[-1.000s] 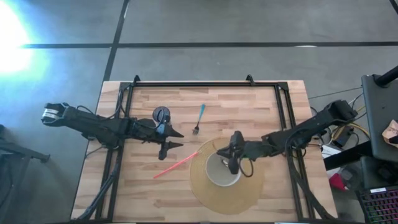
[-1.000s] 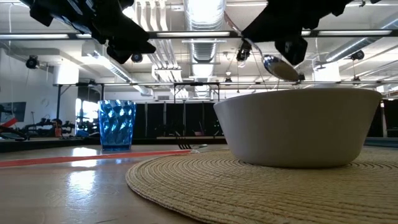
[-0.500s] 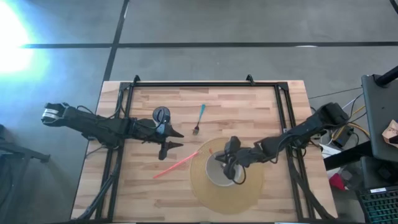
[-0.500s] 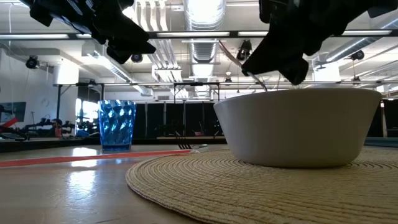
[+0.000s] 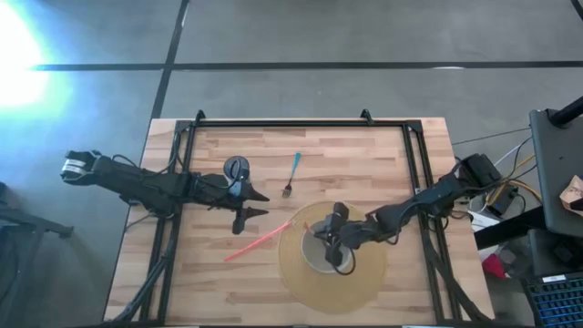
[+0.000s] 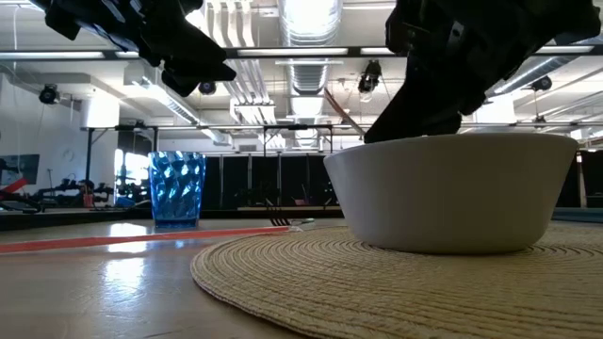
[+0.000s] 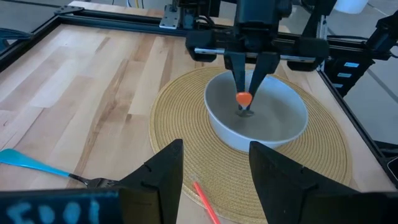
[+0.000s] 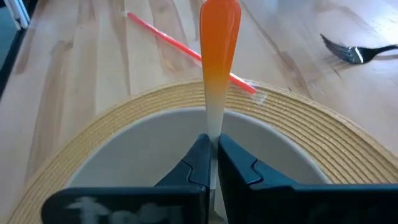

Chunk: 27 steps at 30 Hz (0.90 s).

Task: Pick & Place Utensil
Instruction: Put the orange spoon into the gray bowl

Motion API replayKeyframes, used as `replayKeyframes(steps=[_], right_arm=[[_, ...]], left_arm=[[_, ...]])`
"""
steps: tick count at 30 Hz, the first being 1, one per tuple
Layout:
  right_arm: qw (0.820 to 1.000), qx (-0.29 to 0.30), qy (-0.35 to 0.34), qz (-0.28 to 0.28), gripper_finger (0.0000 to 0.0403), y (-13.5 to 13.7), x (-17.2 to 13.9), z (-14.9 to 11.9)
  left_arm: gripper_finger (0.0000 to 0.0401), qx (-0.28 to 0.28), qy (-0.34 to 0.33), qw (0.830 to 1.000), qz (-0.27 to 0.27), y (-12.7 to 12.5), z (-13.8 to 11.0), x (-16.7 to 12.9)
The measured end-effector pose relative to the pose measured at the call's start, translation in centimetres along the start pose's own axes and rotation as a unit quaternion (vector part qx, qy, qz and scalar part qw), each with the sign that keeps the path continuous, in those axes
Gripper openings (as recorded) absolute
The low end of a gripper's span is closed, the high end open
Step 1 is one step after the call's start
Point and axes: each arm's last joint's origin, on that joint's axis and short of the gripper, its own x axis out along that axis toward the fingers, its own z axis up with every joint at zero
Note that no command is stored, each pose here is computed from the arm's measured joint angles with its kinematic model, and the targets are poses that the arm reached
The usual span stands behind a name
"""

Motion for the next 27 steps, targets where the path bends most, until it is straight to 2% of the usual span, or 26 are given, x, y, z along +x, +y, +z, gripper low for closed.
replayKeyframes(steps=[13,27], right_arm=[[1.000,0.020,0.007,-0.002,0.0013,0.1,1.9,-1.3],[0.999,0.031,0.007,-0.015,0.0013,-0.1,2.1,-1.4]], left_arm=[[0.0175,0.000,0.000,1.000,0.000,0.0,0.0,0.0],[0.0175,0.000,0.000,1.000,0.000,0.0,0.0,0.0]])
